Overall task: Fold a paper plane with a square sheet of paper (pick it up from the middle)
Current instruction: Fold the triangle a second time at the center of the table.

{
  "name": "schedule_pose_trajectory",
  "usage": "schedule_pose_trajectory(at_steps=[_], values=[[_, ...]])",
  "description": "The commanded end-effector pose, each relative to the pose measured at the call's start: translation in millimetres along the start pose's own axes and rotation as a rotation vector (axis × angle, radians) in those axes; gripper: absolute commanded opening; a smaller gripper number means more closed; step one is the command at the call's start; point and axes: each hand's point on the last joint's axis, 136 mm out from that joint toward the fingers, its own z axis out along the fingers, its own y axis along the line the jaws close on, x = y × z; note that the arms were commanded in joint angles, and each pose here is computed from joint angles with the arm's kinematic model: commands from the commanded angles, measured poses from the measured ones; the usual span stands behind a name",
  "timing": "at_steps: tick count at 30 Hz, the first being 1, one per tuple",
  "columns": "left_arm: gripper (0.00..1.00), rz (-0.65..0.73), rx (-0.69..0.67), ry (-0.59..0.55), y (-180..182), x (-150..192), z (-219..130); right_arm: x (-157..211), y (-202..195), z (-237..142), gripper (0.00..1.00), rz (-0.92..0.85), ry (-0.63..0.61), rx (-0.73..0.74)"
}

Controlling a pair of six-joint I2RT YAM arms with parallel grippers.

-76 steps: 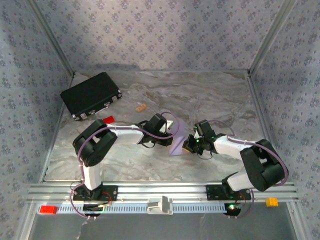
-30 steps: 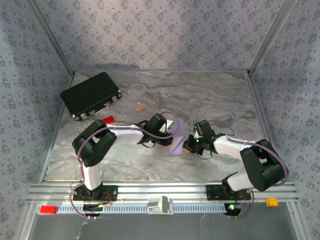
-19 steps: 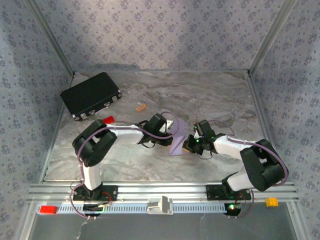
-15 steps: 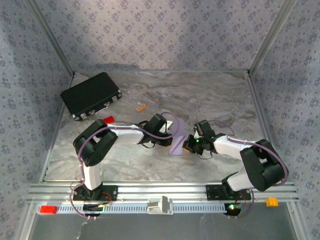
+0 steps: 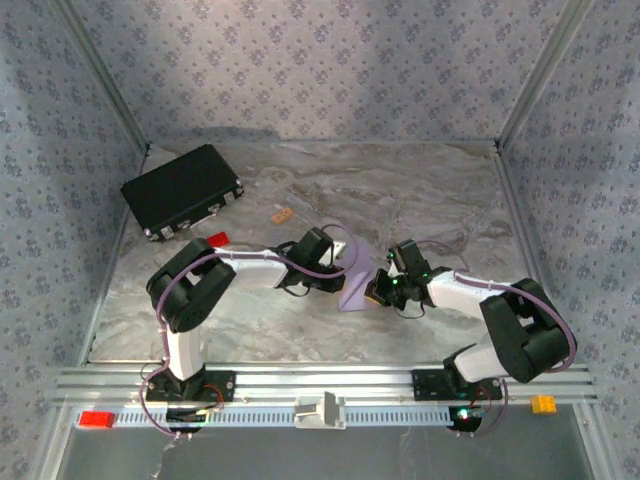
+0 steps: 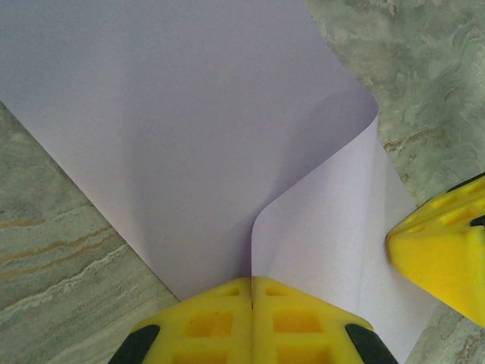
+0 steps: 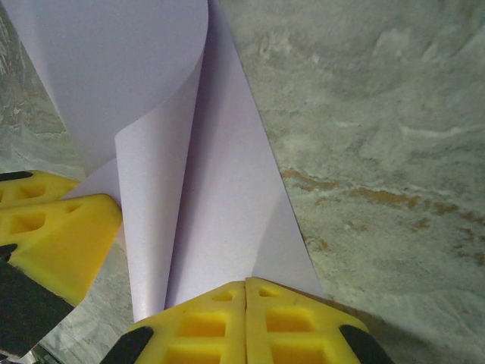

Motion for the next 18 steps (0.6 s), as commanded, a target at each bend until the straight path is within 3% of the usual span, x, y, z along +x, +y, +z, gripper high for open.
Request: schedule_pose_trajectory(at_steps=[1, 18], values=[[0.00, -0.001, 0.002, -0.027, -0.5, -4.1, -6.9, 9.2, -21.1, 1.7, 0.07, 0.022, 0.028, 0.094], [0.00, -0.005, -0.001, -0.027, 1.2, -3.7, -4.8, 9.4, -20.8, 2.3, 0.07, 0.021, 0.027, 0.094]])
